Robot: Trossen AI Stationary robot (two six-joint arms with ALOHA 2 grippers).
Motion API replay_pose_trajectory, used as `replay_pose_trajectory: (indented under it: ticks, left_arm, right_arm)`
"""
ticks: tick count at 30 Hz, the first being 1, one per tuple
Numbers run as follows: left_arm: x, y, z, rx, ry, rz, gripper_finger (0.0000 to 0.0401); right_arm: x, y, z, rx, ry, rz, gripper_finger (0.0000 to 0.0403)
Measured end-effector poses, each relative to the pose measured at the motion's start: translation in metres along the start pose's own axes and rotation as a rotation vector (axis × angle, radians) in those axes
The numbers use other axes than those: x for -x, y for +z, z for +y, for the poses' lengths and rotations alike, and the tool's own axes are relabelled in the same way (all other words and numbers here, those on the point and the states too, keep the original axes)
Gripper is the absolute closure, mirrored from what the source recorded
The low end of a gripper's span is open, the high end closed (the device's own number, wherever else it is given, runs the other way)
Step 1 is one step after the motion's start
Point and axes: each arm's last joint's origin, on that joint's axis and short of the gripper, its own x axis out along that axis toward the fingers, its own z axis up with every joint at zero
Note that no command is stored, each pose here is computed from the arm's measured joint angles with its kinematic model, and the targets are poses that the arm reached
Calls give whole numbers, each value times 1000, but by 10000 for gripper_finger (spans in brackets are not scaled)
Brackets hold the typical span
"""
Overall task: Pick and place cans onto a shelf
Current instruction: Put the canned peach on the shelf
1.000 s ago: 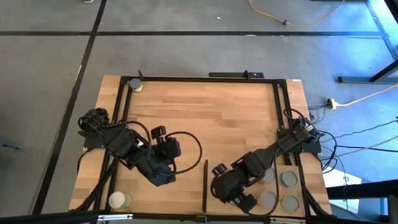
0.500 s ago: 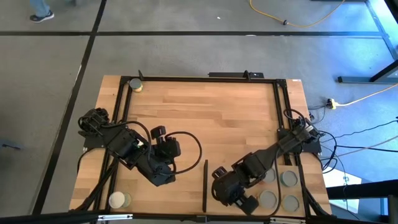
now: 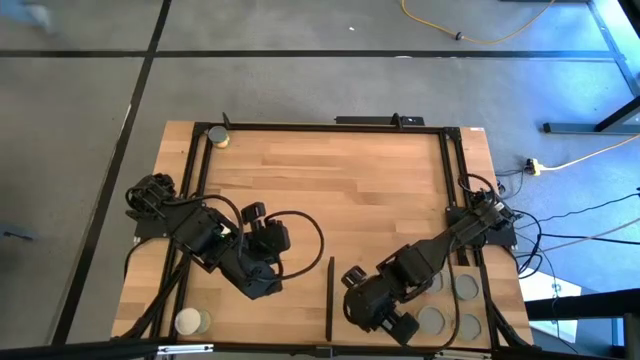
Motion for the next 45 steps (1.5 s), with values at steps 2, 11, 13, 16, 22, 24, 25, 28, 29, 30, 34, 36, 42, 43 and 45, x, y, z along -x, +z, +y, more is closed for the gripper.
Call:
replay_pose_trajectory:
  ticks: [2, 11, 13, 16, 22, 24, 25, 28, 29, 30, 34, 36, 42, 43, 45]
  left_arm:
    - [0, -2, 2, 12, 14, 15, 401]
    - [1, 2, 7, 143, 85, -71, 401]
    - [-1, 6, 11, 153, 126, -108, 401]
    - [-6, 13, 20, 180, 178, -139, 401]
    - [-17, 33, 50, 242, 264, -152, 401]
    - [-19, 39, 64, 281, 291, -157, 401]
    - [-19, 41, 70, 298, 299, -160, 401]
    - [-16, 44, 93, 354, 340, -167, 401]
    - [-15, 44, 101, 371, 352, -168, 401]
    - [-14, 42, 108, 393, 367, -165, 401]
    - [-13, 29, 138, 494, 431, -148, 401]
    - [-13, 17, 151, 541, 462, -128, 401]
    - [-26, -19, 189, 605, 573, -25, 401]
    - [-26, -24, 195, 613, 591, -15, 401]
    - [-28, -32, 206, 634, 631, 2, 401]
  right_arm:
    - [11, 5, 1, 30, -17, -30, 403]
    - [82, 9, 10, 70, -236, -84, 403]
    - [93, 5, 12, 69, -283, -95, 402]
    - [111, -7, 15, 43, -328, -90, 403]
    - [154, -36, 26, -62, -499, -93, 402]
    - [170, -45, 32, -95, -534, -136, 402]
    - [179, -50, 36, -112, -548, -166, 402]
    - [201, -64, 46, -148, -594, -242, 402]
    - [208, -68, 48, -164, -623, -266, 402]
    - [214, -72, 51, -175, -647, -288, 402]
    - [229, -83, 54, -190, -719, -333, 402]
    - [232, -85, 53, -195, -748, -337, 402]
    - [236, -87, 39, -200, -843, -305, 402]
    - [236, -87, 36, -207, -855, -300, 402]
    - [239, -89, 28, -231, -894, -290, 402]
